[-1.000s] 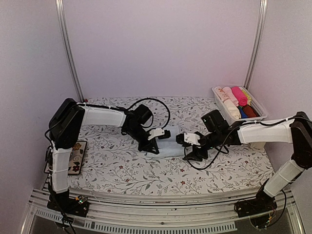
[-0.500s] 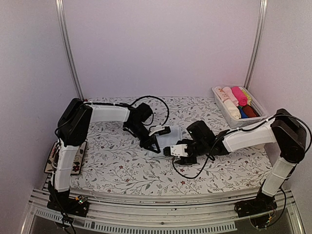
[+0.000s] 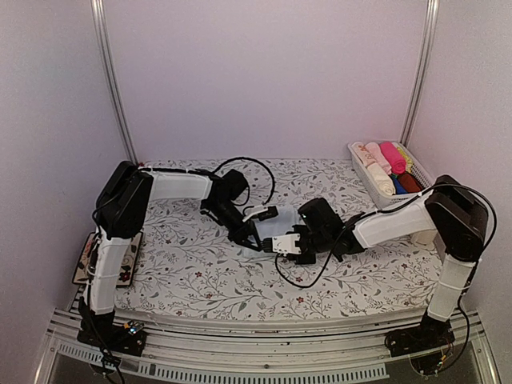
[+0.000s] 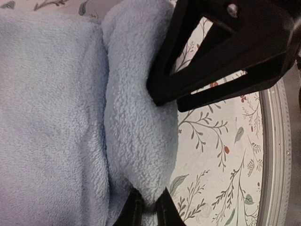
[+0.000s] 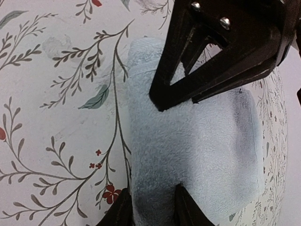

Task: Roll the towels
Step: Roll the towel at the center of the board.

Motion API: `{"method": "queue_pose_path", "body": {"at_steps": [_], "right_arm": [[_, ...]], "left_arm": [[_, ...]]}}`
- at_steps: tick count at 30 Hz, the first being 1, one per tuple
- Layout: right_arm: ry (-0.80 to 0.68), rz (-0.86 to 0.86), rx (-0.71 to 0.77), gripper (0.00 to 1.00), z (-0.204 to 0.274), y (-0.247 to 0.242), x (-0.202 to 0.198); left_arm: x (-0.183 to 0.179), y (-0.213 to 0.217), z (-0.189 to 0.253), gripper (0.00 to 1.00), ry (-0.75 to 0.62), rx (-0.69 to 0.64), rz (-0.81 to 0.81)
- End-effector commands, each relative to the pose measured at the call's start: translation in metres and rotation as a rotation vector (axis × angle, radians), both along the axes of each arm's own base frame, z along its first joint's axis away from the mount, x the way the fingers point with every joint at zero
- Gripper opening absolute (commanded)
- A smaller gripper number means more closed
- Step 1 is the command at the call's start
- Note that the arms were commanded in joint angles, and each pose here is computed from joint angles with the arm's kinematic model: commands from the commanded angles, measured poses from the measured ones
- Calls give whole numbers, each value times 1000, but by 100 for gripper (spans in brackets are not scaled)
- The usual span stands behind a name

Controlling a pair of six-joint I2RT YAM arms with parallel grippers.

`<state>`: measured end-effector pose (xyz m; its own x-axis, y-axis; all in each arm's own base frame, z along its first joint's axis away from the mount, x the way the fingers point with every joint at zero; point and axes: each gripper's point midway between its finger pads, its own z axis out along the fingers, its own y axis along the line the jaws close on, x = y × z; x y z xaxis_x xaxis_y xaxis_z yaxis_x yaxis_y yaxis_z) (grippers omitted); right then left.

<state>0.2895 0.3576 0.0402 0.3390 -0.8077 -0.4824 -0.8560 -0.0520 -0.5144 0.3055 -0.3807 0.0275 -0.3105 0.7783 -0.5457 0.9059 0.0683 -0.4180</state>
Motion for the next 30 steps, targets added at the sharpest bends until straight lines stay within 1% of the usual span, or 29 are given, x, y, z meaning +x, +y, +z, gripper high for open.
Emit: {"method": "queue_pose_path", "body": {"at_steps": [1,3,5,6,8,12,15,20,25,30], "right_arm": [[41,-13,-23,28,-11,6,2],[58,-39,-31,24,-15,6,5],[81,-49,-33,20,-18,8,5],[95,-49,-34,20,-18,8,4],[133,-50,-30,16,-18,9,2],[223,-63,-26,14,-19,9,-4],[282,-66,-22,13,-18,9,-8],[415,-73,6,12,-11,12,-11],[532,-88,52,12,0,16,-7],[654,-124,88,12,3,18,2]], "left_arm": [[-11,23,-34,10,100,112,21],[-9,24,-30,14,93,106,25],[-6,26,-26,26,70,111,32],[-4,27,-24,31,55,115,36],[0,30,-18,39,14,119,47],[9,39,0,52,-95,132,77],[17,44,21,55,-195,123,107],[23,56,56,66,-384,80,160],[22,61,71,69,-538,53,187],[3,49,69,69,-745,61,113]]}}
